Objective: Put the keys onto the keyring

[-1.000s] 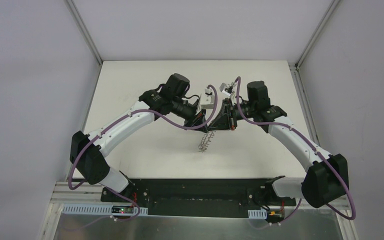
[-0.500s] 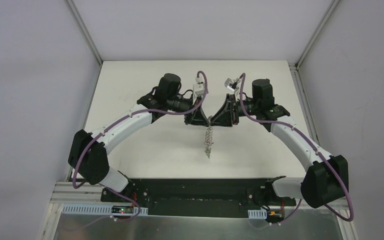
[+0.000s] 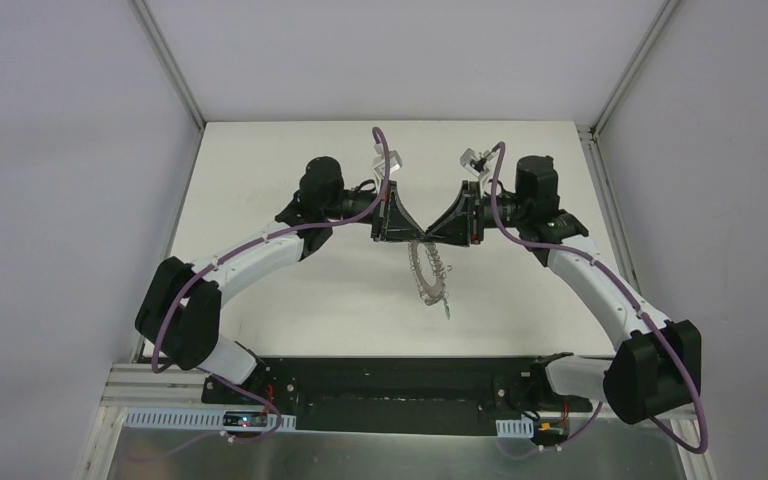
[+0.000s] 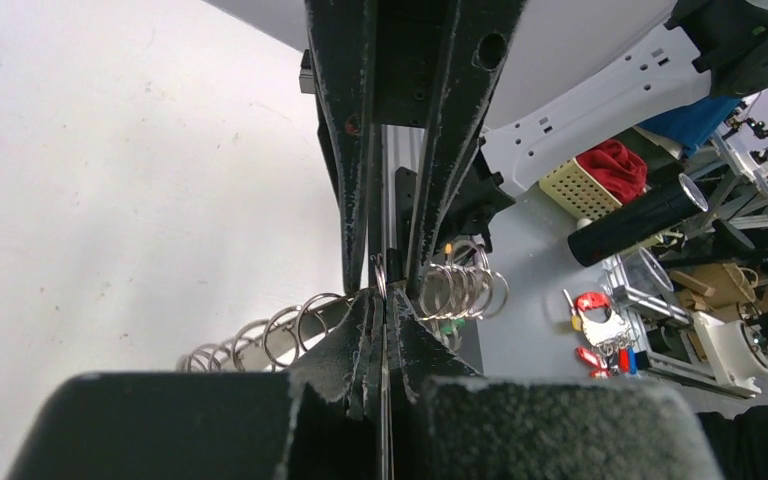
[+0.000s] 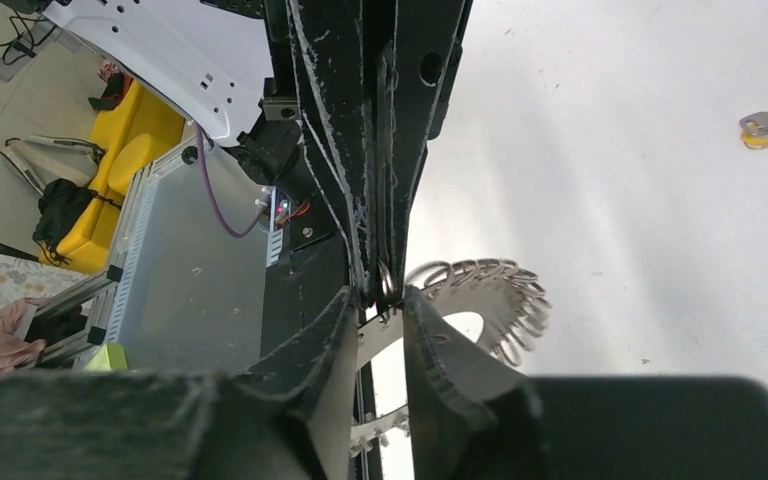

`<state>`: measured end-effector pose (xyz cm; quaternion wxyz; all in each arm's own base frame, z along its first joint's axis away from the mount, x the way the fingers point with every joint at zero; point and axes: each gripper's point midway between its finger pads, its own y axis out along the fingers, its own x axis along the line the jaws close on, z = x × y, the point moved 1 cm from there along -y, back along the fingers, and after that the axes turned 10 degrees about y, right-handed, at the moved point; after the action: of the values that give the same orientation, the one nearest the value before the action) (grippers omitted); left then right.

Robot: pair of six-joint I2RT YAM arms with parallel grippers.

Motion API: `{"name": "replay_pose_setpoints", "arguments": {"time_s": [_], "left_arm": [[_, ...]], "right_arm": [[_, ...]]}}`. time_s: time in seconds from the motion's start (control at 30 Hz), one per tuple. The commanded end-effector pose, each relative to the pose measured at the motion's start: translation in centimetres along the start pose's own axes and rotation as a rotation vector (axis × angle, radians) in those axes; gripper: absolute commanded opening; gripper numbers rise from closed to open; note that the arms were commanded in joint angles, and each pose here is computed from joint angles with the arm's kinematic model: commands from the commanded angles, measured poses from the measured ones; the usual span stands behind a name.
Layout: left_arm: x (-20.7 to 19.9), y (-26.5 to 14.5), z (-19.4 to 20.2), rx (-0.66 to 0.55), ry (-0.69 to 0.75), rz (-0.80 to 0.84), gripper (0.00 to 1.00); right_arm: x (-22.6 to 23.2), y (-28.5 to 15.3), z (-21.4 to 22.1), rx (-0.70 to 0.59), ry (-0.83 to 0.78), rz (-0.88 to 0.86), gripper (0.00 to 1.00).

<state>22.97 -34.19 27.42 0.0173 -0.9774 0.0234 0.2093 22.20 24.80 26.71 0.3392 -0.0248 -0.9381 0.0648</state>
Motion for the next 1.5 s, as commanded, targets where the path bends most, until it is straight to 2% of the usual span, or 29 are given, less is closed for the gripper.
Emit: {"name": "replay_pose_setpoints", "arguments": {"time_s": [0.0, 0.1, 0.27, 0.53, 0.67, 0.8, 0.97, 1.07, 1.2, 1.47], "left_arm": [[-2.1, -0.3, -3.4, -0.094, 0.116, 0.064, 0.0], [-1.8, -0.3, -3.2, -0.093, 0.113, 0.06, 0.0], [-1.5, -0.3, -2.7, -0.082, 0.112, 0.058, 0.0], [-1.1, -0.3, -1.9, -0.054, 0.115, 0.053, 0.0], [-0.8, -0.4, -1.2, -0.02, 0.13, 0.046, 0.0], [-0.2, -0.8, -0.1, 0.065, 0.175, 0.014, 0.01], [0.5, -2.1, 1.0, 0.201, 0.274, -0.044, 0.25], [0.7, -2.5, 1.2, 0.25, 0.321, -0.052, 0.31], [0.5, -2.3, 1.5, 0.282, 0.352, -0.03, 0.35], [-0.3, -1.3, 2.4, 0.314, 0.387, 0.039, 0.35]], "right_arm": [[1.3, -0.5, -0.7, -0.02, -0.052, -0.034, 0.21], [1.4, -0.6, -0.8, -0.024, -0.049, -0.036, 0.13], [1.3, -0.7, -0.9, -0.03, -0.048, -0.034, 0.11], [1.2, -0.7, -0.8, -0.032, -0.049, -0.034, 0.0], [1.2, -0.8, -0.8, -0.037, -0.06, -0.027, 0.0], [0.8, -0.8, -0.4, -0.026, -0.082, 0.002, 0.0], [0.3, -0.4, 0.8, 0.052, -0.135, 0.066, 0.0], [-0.2, 0.1, 1.5, 0.083, -0.134, 0.088, 0.0], [-0.6, 0.6, 1.9, 0.111, -0.115, 0.09, 0.0], [-1.0, 1.2, 2.4, 0.142, -0.093, 0.093, 0.0]]}}
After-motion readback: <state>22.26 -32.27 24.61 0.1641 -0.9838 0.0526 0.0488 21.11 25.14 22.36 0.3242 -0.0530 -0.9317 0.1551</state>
